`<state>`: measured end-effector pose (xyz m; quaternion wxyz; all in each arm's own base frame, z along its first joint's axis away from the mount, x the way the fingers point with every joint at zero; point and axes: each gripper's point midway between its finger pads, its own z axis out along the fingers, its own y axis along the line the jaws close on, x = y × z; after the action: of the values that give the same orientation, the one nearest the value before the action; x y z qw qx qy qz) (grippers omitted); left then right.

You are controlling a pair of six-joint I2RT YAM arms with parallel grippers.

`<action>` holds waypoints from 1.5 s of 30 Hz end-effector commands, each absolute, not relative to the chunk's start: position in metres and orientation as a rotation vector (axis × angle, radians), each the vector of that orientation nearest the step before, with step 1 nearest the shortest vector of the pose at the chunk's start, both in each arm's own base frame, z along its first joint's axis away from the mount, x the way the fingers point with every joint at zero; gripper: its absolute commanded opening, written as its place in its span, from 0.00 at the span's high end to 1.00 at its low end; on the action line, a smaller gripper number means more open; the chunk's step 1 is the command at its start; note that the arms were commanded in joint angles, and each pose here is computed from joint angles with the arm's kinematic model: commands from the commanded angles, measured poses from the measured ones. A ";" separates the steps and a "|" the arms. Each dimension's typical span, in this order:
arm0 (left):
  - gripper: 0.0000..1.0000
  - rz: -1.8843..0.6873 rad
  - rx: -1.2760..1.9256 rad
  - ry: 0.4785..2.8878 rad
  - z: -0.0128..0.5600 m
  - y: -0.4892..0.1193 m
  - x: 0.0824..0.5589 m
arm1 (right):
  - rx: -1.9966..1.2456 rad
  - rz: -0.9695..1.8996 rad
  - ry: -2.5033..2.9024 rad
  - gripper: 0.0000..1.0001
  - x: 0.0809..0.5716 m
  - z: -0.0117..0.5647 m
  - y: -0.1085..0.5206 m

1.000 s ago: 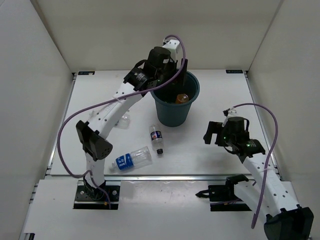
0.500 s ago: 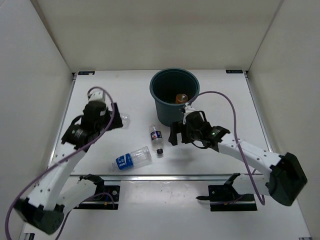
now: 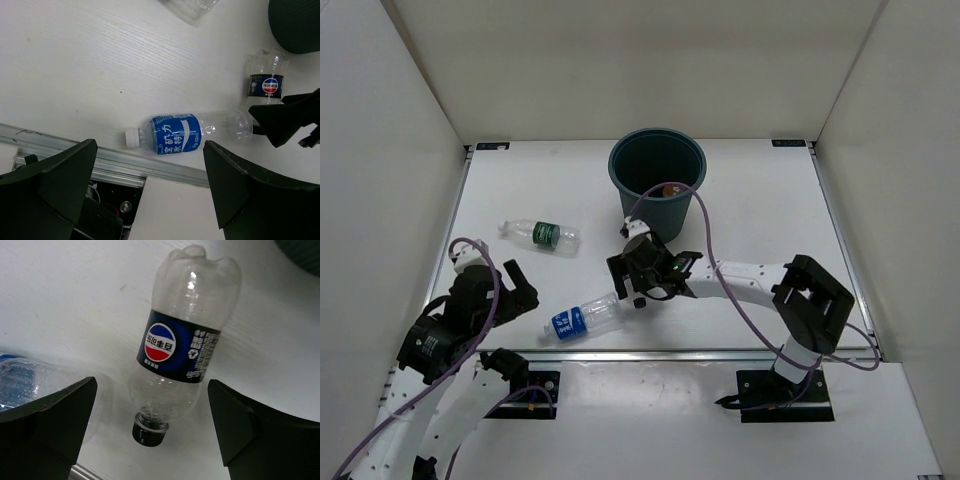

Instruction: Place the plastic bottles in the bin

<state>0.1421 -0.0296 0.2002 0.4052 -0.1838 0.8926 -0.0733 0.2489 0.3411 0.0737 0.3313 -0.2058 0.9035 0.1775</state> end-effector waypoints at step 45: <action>0.01 -0.481 0.087 2.443 0.152 -0.120 0.182 | -0.469 0.594 1.696 0.54 0.435 0.348 0.285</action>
<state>0.1759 -0.0919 0.1490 0.3191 -0.0332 0.9384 -0.1280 0.4281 0.2901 0.3340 0.5937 -0.2040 0.7387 0.2456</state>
